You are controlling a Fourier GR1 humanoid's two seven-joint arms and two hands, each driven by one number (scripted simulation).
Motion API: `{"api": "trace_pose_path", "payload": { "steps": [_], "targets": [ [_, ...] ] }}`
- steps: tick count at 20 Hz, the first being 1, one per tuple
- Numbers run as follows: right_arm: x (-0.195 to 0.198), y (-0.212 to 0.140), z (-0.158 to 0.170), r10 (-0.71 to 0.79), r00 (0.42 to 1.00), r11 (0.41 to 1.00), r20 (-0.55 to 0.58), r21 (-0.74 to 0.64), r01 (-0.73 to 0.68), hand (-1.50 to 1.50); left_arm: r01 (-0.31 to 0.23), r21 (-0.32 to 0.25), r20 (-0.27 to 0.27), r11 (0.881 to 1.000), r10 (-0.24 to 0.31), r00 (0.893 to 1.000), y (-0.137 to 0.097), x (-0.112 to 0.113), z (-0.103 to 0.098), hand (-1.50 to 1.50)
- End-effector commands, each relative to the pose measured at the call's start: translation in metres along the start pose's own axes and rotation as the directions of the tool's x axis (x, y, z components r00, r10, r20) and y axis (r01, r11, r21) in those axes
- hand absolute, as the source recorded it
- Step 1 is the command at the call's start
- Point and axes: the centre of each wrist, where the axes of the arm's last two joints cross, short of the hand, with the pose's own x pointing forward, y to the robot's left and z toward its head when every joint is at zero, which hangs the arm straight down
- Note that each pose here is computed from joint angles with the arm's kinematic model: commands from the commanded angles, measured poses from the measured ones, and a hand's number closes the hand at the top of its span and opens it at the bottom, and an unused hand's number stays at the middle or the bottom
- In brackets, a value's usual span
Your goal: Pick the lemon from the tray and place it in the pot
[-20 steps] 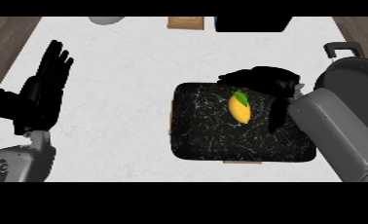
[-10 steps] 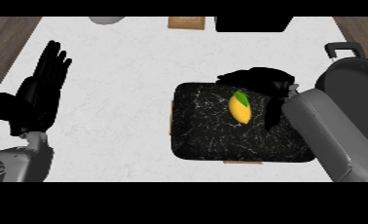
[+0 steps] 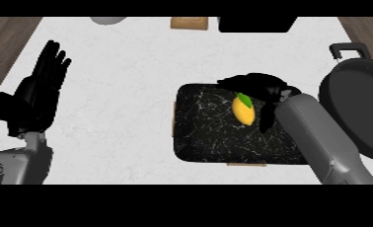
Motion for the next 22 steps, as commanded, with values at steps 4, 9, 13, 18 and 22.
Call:
{"api": "trace_pose_path", "payload": {
  "steps": [4,9,13,18,22],
  "targets": [
    [-0.002,0.015,0.0,0.145,0.982,0.989,0.118,0.009,-0.147,1.5,-0.003,0.01,-0.003,1.0,0.003,1.0,-0.005,0.003,-0.001,0.0],
    [-0.017,0.016,-0.007,0.13,0.984,0.991,0.123,0.012,-0.132,1.5,0.009,0.002,0.001,1.0,-0.009,1.0,-0.02,-0.014,0.005,0.0],
    [-0.002,0.023,0.002,0.138,0.98,0.99,0.142,0.017,-0.142,1.5,-0.002,0.009,-0.008,1.0,0.002,1.0,-0.006,0.005,0.001,0.0],
    [0.014,0.089,-0.007,-0.138,0.962,0.985,-0.236,-0.137,0.108,1.5,0.021,0.084,-0.03,0.996,-0.018,0.999,0.021,-0.006,0.01,0.0],
    [0.04,0.117,0.003,-0.211,0.924,0.956,-0.32,-0.265,0.127,1.5,0.026,0.109,-0.03,0.994,-0.022,0.999,0.023,-0.011,0.009,0.0]
  ]
}}
